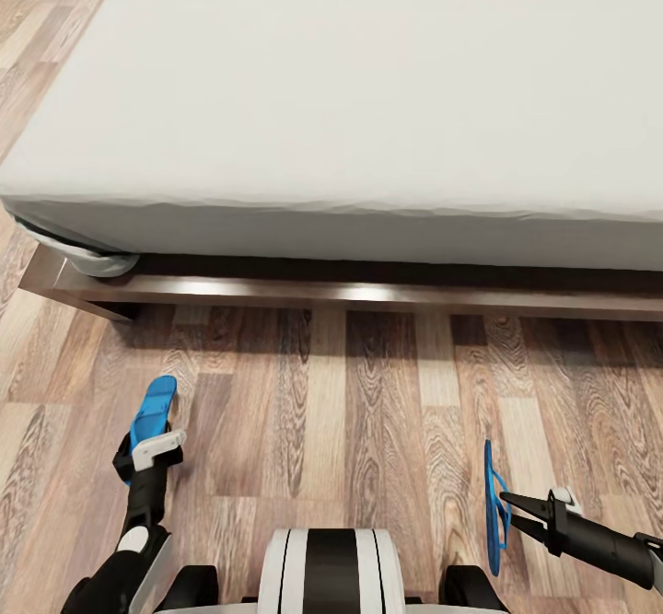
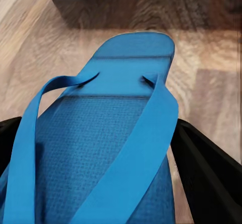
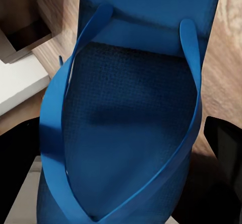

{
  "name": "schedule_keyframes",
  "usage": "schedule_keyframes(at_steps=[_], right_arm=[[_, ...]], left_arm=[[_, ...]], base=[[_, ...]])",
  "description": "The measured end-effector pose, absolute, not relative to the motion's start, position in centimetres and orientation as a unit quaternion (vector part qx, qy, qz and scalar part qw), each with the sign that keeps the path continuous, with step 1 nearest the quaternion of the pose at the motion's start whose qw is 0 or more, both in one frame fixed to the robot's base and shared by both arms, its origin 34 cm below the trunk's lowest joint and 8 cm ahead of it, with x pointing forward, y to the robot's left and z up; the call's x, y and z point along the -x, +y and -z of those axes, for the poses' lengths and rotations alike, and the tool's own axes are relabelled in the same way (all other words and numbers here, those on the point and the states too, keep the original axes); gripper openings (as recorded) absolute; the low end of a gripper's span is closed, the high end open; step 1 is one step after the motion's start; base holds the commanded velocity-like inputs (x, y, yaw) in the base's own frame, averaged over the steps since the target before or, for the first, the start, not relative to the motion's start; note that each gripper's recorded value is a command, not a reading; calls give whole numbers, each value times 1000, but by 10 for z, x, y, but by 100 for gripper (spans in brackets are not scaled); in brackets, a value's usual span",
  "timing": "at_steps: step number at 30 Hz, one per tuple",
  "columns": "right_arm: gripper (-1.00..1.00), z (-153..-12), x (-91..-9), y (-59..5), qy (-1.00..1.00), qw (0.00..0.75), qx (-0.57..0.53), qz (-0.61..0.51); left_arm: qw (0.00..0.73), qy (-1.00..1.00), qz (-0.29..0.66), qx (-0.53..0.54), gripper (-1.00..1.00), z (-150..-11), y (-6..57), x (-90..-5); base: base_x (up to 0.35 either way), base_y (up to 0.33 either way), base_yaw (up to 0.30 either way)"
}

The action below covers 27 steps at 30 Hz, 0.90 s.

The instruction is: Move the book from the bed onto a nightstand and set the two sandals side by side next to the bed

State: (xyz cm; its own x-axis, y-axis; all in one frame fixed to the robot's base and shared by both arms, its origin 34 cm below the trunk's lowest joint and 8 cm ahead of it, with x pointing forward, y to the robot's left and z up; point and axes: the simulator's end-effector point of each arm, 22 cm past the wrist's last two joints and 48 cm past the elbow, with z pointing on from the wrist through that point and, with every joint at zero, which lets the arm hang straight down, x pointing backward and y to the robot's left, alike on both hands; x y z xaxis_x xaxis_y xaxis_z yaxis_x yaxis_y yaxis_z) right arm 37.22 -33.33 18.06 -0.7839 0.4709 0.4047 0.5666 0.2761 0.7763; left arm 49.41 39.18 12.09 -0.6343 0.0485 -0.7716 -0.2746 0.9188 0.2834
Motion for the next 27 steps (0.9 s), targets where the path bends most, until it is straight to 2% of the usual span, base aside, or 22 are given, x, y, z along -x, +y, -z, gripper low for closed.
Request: schedule_keyframes(at_steps=[11, 27], right_arm=[[-100, -181, -372, -333, -798, 47, 325, 506], [-100, -181, -372, -333, -798, 47, 325, 506]], left_arm=[[434, 887, -151, 43, -100, -131, 373, -532], [433, 883, -180, 6, -100, -143, 423, -538]], base=[[0, 0, 0], [0, 0, 0]])
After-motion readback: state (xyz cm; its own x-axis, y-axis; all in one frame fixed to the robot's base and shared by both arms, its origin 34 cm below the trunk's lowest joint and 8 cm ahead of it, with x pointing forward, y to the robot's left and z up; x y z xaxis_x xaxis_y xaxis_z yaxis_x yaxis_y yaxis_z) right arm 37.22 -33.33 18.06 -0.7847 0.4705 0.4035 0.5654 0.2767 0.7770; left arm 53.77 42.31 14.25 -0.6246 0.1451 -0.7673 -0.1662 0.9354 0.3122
